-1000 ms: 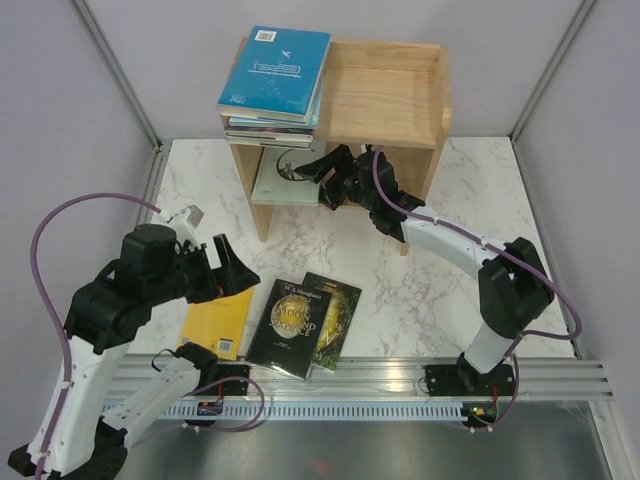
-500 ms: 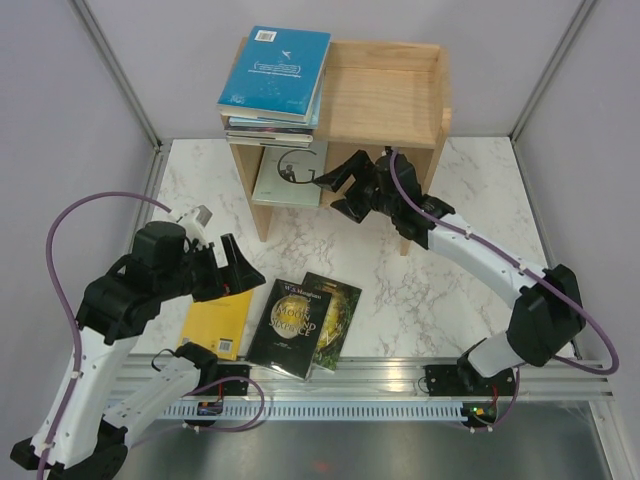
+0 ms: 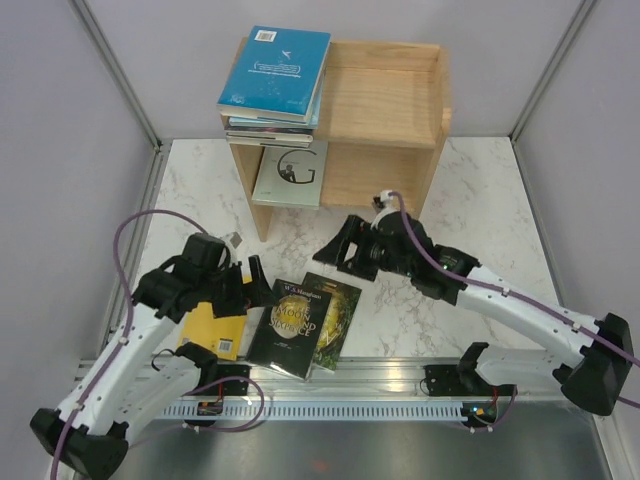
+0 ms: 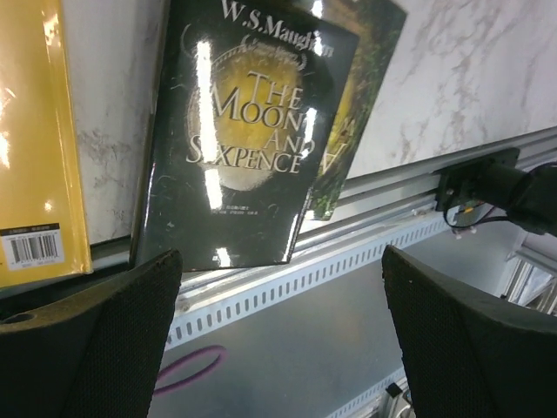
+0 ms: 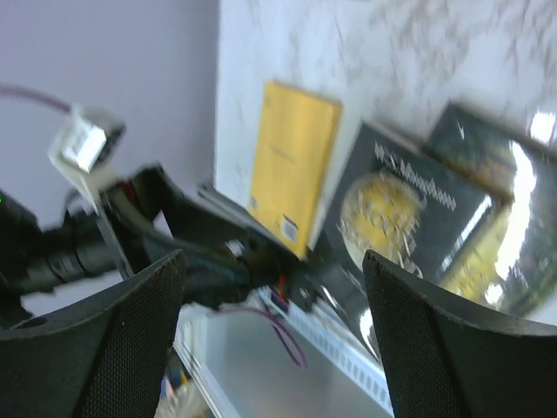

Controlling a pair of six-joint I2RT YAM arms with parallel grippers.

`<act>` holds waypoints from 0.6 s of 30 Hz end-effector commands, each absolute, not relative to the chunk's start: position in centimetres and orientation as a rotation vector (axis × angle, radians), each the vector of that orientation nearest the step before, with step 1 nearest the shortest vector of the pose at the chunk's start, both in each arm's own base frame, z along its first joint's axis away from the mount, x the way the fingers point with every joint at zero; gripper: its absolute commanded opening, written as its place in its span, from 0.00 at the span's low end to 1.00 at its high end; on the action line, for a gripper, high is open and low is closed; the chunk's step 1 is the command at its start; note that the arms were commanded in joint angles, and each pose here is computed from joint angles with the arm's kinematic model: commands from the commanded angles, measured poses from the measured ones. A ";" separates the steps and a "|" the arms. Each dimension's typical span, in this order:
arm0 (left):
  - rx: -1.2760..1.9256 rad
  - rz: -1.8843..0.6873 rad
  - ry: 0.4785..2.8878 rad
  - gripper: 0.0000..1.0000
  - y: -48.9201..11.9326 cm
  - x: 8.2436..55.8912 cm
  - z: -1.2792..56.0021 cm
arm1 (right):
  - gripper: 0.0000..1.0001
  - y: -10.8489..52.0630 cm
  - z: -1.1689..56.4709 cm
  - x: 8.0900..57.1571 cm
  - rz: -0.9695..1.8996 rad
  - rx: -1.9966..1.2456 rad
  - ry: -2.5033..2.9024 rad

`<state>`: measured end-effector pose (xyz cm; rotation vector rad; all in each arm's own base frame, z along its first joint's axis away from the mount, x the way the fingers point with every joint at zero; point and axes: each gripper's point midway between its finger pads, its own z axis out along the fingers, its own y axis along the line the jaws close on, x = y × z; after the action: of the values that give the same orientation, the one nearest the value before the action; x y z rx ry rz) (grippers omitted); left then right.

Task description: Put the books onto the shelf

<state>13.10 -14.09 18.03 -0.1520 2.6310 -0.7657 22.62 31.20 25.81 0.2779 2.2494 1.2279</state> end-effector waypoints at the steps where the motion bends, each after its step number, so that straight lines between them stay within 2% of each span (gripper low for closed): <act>1: -0.135 -0.839 2.686 0.97 -15.6 13.6 14.8 | 0.86 32.0 19.4 18.4 1.159 0.231 2.425; 3: -0.125 -0.831 2.715 0.97 -16.0 14.4 13.2 | 0.86 32.6 16.3 15.5 1.162 0.222 2.512; 6: -0.161 -0.876 2.764 0.96 -16.5 15.1 11.7 | 0.86 32.6 13.5 13.5 1.190 0.242 2.568; 18: -0.275 -0.730 2.921 0.97 -16.2 17.4 7.0 | 0.86 33.1 9.1 12.8 1.251 0.260 2.601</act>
<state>15.72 -15.87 7.29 -0.2912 2.9618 -0.7187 12.21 31.59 8.22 0.2507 2.6624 1.1381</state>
